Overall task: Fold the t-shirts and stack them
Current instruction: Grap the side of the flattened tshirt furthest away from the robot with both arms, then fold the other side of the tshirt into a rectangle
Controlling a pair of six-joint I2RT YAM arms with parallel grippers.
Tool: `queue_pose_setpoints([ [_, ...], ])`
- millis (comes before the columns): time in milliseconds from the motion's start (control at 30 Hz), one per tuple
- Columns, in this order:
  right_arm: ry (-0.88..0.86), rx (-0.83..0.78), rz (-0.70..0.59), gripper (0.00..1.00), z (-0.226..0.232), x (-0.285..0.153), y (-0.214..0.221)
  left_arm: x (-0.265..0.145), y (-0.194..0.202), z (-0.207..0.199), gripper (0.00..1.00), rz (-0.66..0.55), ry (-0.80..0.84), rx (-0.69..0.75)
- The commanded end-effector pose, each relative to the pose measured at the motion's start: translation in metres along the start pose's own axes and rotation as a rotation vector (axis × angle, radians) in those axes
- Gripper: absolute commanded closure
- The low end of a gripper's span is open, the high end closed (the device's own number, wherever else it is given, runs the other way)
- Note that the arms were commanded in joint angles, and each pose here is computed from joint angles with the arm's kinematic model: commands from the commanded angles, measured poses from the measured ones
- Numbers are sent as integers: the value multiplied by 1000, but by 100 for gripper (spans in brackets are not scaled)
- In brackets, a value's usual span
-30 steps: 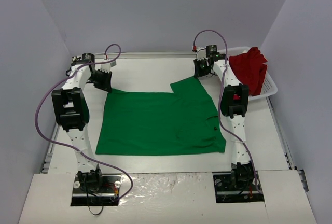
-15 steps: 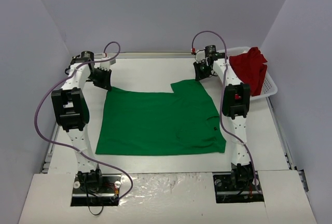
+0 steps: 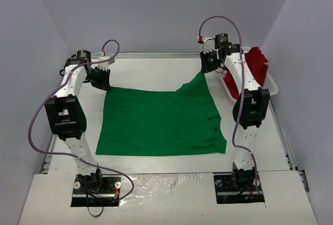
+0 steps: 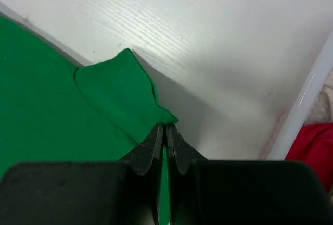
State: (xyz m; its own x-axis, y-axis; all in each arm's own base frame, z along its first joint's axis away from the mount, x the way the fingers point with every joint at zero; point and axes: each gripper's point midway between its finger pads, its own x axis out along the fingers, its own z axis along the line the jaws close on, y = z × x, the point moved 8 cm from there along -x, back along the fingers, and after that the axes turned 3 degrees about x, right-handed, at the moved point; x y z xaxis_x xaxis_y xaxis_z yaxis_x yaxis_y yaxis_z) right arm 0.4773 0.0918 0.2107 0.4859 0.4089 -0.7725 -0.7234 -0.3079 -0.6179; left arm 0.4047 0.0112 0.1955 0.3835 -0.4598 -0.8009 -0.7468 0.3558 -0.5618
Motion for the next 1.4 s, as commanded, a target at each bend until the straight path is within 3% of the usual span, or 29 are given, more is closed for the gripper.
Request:
queue_pose_setpoints([
  [0, -41, -7, 36, 100, 17, -27, 11, -29, -7, -18, 98, -68, -4, 67],
  [300, -67, -17, 37, 100, 44, -80, 38, -58, 15, -39, 98, -85, 6, 119],
  [633, -101, -50, 31, 100, 73, -137, 71, -63, 47, -56, 98, -88, 30, 167],
  [1367, -133, -53, 177, 100, 95, -159, 145, -76, 93, -81, 98, -118, 88, 259],
])
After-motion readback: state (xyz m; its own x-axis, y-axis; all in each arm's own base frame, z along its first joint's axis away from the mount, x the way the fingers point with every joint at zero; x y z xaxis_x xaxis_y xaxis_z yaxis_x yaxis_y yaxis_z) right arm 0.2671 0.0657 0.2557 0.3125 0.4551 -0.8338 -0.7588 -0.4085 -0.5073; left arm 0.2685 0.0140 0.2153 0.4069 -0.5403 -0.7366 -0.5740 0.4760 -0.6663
